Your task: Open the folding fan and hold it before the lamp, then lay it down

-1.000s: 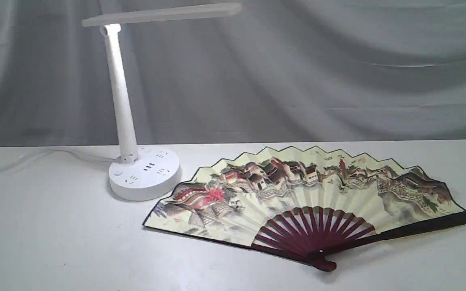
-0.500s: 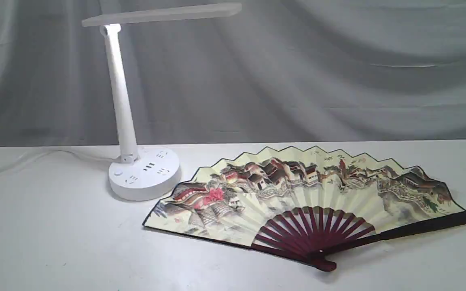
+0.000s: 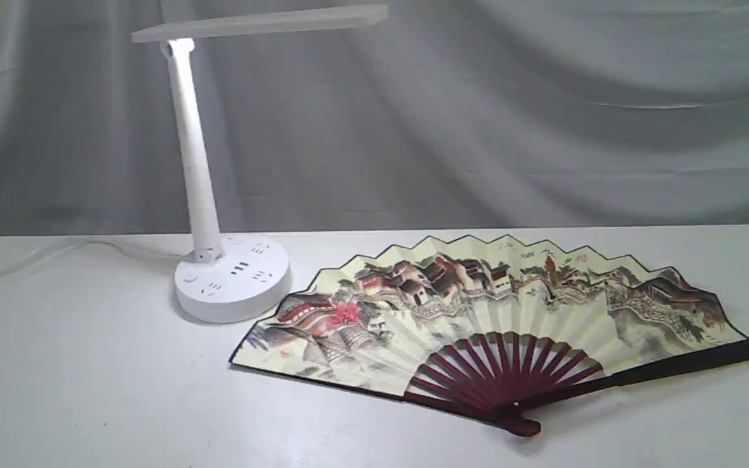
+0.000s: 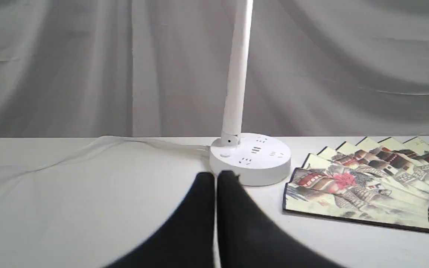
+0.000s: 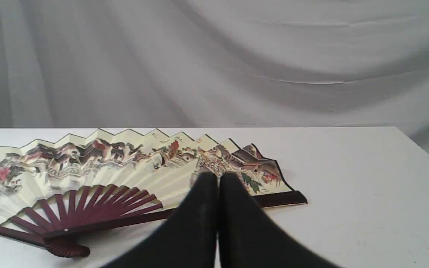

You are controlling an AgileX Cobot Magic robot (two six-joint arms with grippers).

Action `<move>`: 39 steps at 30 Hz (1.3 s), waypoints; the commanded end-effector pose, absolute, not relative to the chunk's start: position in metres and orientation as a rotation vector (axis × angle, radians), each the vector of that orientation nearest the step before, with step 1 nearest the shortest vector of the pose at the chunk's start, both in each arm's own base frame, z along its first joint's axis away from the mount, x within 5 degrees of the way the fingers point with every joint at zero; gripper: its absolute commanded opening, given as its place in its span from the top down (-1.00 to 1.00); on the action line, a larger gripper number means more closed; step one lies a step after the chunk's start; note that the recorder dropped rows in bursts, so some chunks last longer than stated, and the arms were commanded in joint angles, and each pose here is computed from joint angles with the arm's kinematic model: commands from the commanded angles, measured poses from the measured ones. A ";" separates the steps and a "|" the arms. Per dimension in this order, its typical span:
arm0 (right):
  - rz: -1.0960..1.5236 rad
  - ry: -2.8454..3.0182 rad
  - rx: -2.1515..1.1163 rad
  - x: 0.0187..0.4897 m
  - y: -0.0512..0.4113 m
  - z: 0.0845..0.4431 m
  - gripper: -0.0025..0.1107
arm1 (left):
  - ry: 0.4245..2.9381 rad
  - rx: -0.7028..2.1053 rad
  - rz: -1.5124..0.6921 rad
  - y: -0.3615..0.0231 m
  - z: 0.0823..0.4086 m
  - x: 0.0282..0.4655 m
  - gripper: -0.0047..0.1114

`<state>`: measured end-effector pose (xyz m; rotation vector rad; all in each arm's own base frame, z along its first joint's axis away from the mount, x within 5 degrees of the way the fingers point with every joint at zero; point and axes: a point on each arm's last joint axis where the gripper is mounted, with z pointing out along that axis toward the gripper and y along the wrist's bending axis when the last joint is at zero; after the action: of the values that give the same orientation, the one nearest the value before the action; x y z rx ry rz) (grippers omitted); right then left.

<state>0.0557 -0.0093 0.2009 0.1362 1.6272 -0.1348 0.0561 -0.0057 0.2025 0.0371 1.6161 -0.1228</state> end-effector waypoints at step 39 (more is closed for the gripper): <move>-0.154 1.631 0.132 0.055 -0.010 0.199 0.96 | 1.621 -0.002 -0.090 -0.003 0.201 0.056 0.92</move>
<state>0.0557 -0.0093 0.2009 0.1362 1.6272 -0.1348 0.0563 -0.0032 0.2025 0.0011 1.6159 -0.0884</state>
